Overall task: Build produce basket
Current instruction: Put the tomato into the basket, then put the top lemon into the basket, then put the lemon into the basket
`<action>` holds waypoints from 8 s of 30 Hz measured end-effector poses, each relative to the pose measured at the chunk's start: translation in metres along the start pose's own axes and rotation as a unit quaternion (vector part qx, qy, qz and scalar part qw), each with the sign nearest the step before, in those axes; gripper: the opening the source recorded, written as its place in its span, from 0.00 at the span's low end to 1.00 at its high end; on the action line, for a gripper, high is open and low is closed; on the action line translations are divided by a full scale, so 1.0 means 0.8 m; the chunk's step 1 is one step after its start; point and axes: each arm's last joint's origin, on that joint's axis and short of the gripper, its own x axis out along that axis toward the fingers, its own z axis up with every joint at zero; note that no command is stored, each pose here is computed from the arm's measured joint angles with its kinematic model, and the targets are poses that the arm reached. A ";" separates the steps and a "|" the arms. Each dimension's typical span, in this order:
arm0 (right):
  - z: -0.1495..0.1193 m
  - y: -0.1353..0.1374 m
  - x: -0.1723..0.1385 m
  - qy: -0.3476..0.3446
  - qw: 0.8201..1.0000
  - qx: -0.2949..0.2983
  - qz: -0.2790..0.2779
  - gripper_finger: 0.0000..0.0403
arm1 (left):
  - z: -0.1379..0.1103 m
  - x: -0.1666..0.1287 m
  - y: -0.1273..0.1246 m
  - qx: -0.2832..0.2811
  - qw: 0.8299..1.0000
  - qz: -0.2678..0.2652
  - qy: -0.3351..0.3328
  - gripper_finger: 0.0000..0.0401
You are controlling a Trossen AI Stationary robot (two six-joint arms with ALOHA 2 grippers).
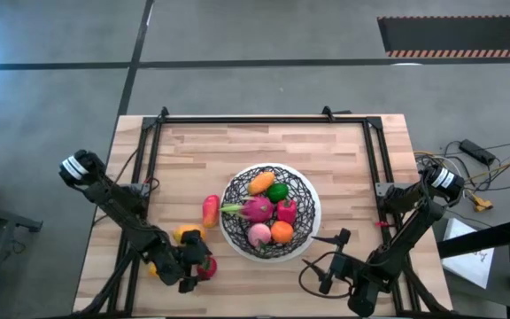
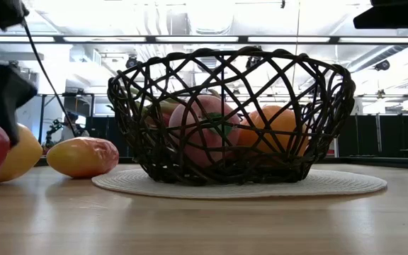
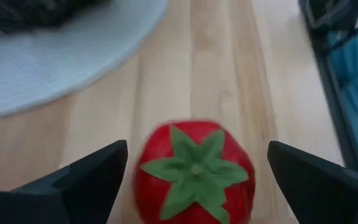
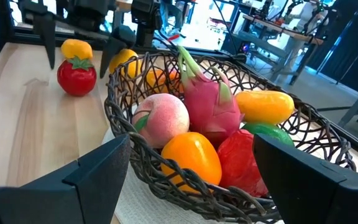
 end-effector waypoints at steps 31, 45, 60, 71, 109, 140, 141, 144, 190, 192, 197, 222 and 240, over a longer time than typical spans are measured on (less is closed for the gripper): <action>0.025 0.023 -0.046 -0.023 0.996 -0.058 0.058 0.81 | 0.063 0.001 -0.057 0.095 0.994 -0.044 -0.021 0.69; 0.027 0.025 -0.060 -0.036 0.996 -0.053 0.064 0.81 | 0.252 0.022 0.025 0.150 0.975 0.028 -0.162 0.69; 0.021 0.025 -0.064 -0.035 0.996 -0.036 0.070 0.81 | 0.258 0.139 0.083 0.134 0.989 -0.002 -0.061 0.69; 0.017 0.023 -0.063 -0.033 0.997 -0.034 0.069 0.81 | 0.253 0.141 0.089 0.127 0.991 -0.002 -0.031 0.79; 0.014 0.022 -0.062 -0.033 0.997 -0.034 0.067 0.81 | 0.213 -0.043 0.005 0.127 0.986 0.087 0.065 0.91; 0.013 0.021 -0.062 -0.033 0.997 -0.035 0.066 0.81 | -0.008 -0.053 0.046 -0.099 0.959 0.256 0.076 0.90; 0.013 0.021 -0.062 -0.033 0.997 -0.035 0.066 0.81 | -0.011 -0.052 0.050 -0.104 0.960 0.251 0.070 0.90; 0.013 0.021 -0.061 -0.033 0.997 -0.035 0.066 0.81 | -0.021 -0.048 0.062 -0.116 0.963 0.241 0.041 0.90; 0.012 0.020 -0.061 -0.040 0.997 -0.017 0.057 0.81 | 0.231 0.016 0.073 0.090 0.961 0.067 -0.255 0.77; 0.012 0.020 -0.061 -0.040 0.998 -0.007 0.057 0.81 | 0.241 0.035 0.085 0.085 0.963 0.078 -0.242 0.77; 0.012 0.020 -0.061 -0.039 0.998 0.007 0.058 0.81 | 0.262 0.071 0.108 0.068 0.970 0.109 -0.208 0.77; 0.004 0.014 -0.048 -0.033 0.998 0.022 0.044 0.81 | 0.269 0.104 0.167 -0.038 0.992 0.090 -0.083 0.93; -0.001 0.012 -0.047 -0.031 0.998 0.027 0.043 0.81 | 0.276 0.034 0.147 -0.010 0.993 0.097 -0.059 0.96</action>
